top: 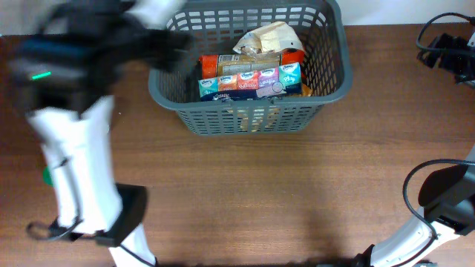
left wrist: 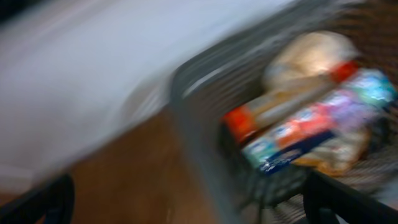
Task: Pack container
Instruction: 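Move the left gripper back toward the green-lidded jars, then grasp the green-lidded spice jar with the left gripper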
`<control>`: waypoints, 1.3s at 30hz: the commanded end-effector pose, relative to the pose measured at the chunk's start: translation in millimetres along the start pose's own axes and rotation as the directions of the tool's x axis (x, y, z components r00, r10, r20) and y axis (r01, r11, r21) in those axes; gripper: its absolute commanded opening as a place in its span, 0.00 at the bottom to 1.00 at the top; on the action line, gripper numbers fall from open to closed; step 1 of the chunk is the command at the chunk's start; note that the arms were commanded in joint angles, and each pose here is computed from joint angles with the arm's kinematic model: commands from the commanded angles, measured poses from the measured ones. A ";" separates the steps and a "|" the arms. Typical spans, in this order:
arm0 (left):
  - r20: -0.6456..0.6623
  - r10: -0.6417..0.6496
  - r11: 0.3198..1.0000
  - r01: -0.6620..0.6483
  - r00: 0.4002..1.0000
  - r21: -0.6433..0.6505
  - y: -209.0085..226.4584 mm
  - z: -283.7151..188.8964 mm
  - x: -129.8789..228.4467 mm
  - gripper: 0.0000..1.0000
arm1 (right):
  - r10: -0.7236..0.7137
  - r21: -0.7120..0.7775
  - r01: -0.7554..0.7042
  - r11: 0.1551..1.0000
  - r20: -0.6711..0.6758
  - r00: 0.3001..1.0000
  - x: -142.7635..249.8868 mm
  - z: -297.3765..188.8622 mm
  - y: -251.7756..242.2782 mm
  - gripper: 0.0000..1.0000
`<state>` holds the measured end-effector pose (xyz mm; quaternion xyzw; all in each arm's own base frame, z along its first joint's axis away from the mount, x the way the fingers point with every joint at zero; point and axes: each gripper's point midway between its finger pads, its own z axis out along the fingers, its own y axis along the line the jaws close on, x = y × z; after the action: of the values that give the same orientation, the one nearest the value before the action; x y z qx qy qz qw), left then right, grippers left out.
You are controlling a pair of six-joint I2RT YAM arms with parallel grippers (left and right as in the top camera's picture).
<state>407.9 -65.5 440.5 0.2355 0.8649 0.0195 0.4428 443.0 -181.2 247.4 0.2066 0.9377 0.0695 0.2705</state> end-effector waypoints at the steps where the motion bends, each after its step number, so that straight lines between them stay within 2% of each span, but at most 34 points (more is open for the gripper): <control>1: -0.160 -0.377 0.925 0.363 0.912 -0.115 61.4 30.3 59.4 1.00 | -0.003 -0.012 0.003 1.000 0.012 1.000 -0.6 -6.7 3.8 0.99; 3: -0.212 -0.490 0.870 0.460 0.846 -0.178 90.7 39.7 90.8 1.00 | -0.003 -0.012 0.003 1.000 0.012 1.000 -0.6 -6.7 3.8 0.99; 7: -0.351 -0.608 0.794 0.554 0.712 -0.251 120.4 70.3 155.0 0.95 | -0.003 -0.012 0.003 1.000 0.012 1.000 -0.6 -6.7 3.8 0.99; 10: -0.477 -0.652 0.751 0.592 0.590 -0.294 129.0 101.3 211.2 0.93 | -0.003 -0.012 0.003 1.000 0.012 1.000 -0.6 -6.7 3.8 0.99; 16: -0.596 -0.673 0.704 0.627 0.438 -0.333 133.0 152.1 285.6 0.90 | -0.003 -0.012 0.003 1.000 0.012 1.000 -0.6 -6.7 3.8 0.99; 24: -0.675 -0.662 0.686 0.625 0.326 -0.372 130.1 191.8 346.3 0.89 | -0.003 -0.012 0.003 1.000 0.012 1.000 -0.6 -6.7 3.8 0.99; 25: -0.688 -0.659 0.689 0.612 0.304 -0.388 129.2 194.3 355.5 0.84 | -0.003 -0.012 0.003 1.000 0.012 1.000 -0.6 -6.7 3.8 0.99; 26: -0.695 -0.657 0.690 0.604 0.291 -0.399 128.9 195.5 360.8 0.84 | -0.003 -0.012 0.003 1.000 0.012 1.000 -0.6 -6.7 3.8 0.99; 32: -0.722 -0.647 0.701 0.564 0.246 -0.436 127.5 199.1 382.0 0.83 | -0.003 -0.012 0.003 1.000 0.012 1.000 -0.6 -6.7 3.8 0.99; 39: -0.728 -0.645 0.708 0.540 0.232 -0.454 128.5 200.0 390.9 0.83 | -0.003 -0.012 0.003 1.000 0.012 1.000 -0.6 -6.7 3.8 0.99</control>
<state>422.5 172.6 62.4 -0.1665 0.9849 -0.0024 -0.0473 443.1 -180.8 247.5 0.2066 0.9375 0.0709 0.2707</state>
